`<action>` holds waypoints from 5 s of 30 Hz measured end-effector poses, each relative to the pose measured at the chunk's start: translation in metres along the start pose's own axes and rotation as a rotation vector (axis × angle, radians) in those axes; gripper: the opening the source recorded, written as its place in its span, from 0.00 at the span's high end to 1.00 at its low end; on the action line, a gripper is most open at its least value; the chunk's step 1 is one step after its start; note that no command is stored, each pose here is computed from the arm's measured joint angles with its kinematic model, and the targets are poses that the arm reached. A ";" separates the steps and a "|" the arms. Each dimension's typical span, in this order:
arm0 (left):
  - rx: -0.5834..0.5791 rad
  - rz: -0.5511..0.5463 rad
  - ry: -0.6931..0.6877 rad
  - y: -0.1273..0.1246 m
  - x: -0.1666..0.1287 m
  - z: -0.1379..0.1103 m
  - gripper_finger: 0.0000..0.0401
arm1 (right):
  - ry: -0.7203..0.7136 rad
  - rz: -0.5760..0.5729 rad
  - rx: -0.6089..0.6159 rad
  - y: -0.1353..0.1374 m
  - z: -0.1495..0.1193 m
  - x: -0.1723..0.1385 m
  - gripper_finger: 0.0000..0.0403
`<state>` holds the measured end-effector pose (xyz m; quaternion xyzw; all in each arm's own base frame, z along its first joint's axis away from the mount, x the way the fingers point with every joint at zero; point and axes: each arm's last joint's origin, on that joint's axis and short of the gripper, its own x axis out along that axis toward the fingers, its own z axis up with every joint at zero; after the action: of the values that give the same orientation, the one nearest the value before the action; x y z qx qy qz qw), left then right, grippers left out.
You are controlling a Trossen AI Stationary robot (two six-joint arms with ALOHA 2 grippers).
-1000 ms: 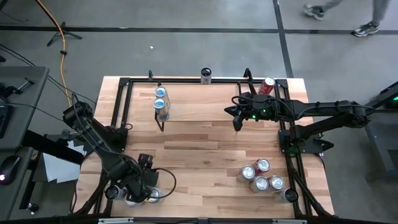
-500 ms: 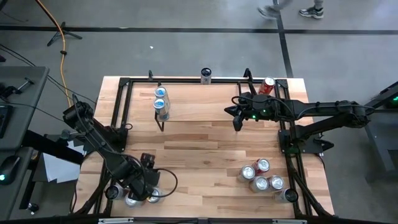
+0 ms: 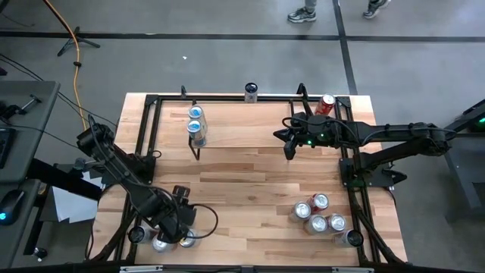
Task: Place canned beverage on shelf
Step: Put the blue soda can aligned with the other blue soda cans on the shelf
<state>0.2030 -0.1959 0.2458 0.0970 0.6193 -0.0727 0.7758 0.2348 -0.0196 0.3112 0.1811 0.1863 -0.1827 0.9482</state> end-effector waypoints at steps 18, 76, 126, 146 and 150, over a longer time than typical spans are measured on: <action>-0.202 -0.038 -0.287 0.076 -0.148 0.049 0.63 | 0.010 0.041 -0.033 0.001 0.000 -0.001 1.00; -0.567 0.144 -0.110 0.346 -0.113 0.095 0.52 | -0.382 0.305 0.008 0.032 0.034 -0.010 1.00; -0.301 0.154 -0.760 0.300 -0.222 0.042 0.28 | -0.424 0.341 0.004 0.035 0.043 0.005 1.00; -0.229 0.382 -0.865 0.301 -0.158 0.026 0.28 | -0.369 0.320 -0.007 0.033 0.043 0.002 1.00; -0.104 0.388 -0.721 0.305 -0.138 0.030 0.28 | -0.369 0.320 -0.007 0.033 0.043 0.002 1.00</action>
<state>0.2714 0.0924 0.4051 0.1409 0.2808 0.0772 0.9462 0.2625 -0.0098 0.3568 0.1687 -0.0205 -0.0595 0.9837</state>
